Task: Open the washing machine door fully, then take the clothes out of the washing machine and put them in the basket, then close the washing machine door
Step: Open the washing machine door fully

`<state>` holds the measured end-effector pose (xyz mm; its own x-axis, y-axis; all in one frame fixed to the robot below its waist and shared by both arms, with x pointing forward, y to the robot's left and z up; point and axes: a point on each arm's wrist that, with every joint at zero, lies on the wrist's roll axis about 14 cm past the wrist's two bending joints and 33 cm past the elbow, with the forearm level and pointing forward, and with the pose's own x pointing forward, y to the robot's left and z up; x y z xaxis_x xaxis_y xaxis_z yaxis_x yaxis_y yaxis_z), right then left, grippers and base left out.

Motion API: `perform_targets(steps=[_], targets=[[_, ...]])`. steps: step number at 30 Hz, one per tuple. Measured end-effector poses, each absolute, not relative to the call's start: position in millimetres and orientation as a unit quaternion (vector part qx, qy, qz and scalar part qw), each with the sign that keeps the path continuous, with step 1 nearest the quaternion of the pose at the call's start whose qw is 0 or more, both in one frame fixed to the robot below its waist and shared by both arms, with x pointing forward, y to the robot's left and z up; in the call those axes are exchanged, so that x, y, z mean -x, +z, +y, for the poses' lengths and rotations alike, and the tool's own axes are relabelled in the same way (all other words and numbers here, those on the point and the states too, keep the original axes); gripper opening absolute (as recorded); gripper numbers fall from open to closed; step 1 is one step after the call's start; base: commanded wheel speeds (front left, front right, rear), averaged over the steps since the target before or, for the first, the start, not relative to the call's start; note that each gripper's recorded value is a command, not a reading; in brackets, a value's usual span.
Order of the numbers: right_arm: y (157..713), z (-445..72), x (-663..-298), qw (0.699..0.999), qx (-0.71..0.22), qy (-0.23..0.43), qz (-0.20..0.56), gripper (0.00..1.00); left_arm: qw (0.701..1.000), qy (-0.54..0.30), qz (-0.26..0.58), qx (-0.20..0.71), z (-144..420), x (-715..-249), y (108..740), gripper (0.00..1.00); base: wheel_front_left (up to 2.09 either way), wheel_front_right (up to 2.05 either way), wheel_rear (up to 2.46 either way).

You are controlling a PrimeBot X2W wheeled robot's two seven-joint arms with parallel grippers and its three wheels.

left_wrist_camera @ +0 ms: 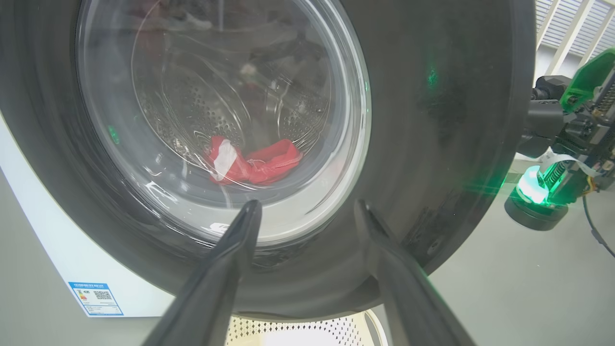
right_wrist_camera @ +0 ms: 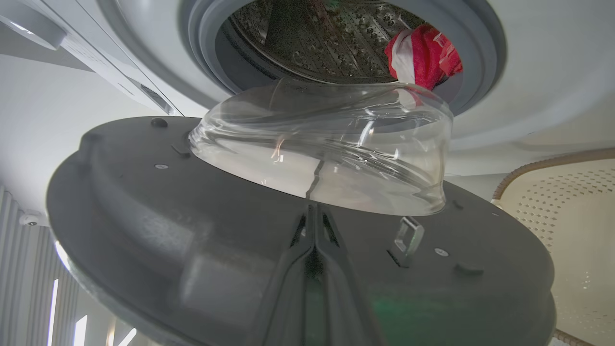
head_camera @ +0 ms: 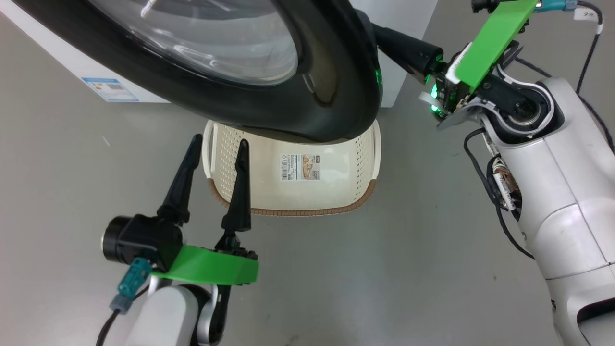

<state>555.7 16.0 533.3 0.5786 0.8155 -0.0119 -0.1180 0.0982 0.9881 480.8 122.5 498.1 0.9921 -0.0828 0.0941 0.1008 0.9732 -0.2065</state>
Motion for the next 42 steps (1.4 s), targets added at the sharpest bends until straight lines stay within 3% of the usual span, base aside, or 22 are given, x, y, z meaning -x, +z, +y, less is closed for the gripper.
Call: perform_targets(steps=[1, 2, 3, 15, 24, 32, 42], targets=[[532.8, 15.4, -557.0, 0.689, -0.566, 0.342, 0.297, 0.47, 0.992, -0.045, -0.043, 0.107, 123.3, -480.8, 498.3, 1.0, 0.0, 0.0, 0.0], [532.4, 13.9, -558.8, 0.704, -0.554, 0.337, 0.29, 0.47, 0.992, -0.043, -0.043, 0.107, 124.2, -481.0, 498.1, 1.0, 0.0, 0.0, 0.0], [531.6, 13.0, -559.6, 0.716, -0.544, 0.334, 0.283, 0.98, 0.992, -0.042, -0.042, 0.107, 125.4, -481.2, 497.7, 1.0, 0.0, 0.0, 0.0], [522.8, -29.3, -573.2, 0.872, -0.387, 0.266, 0.137, 1.0, 0.992, -0.034, -0.039, 0.111, 128.9, -484.6, 493.4, 1.0, 0.0, 0.0, 0.0], [507.4, -73.7, -577.2, 0.955, -0.2, 0.217, 0.02, 1.0, 0.992, -0.031, -0.045, 0.113, 130.4, -487.9, 495.7, 1.0, 0.0, 0.0, 0.0], [518.6, -91.6, -581.7, 0.977, -0.079, 0.194, -0.041, 1.0, 0.992, -0.025, -0.046, 0.113, 131.7, -487.5, 494.9, 1.0, 0.0, 0.0, 0.0], [515.7, -97.1, -544.7, 0.983, -0.047, 0.157, -0.081, 1.0, 0.992, -0.024, -0.048, 0.111, 133.2, -486.7, 496.4, 1.0, 0.0, 0.0, 0.0]])
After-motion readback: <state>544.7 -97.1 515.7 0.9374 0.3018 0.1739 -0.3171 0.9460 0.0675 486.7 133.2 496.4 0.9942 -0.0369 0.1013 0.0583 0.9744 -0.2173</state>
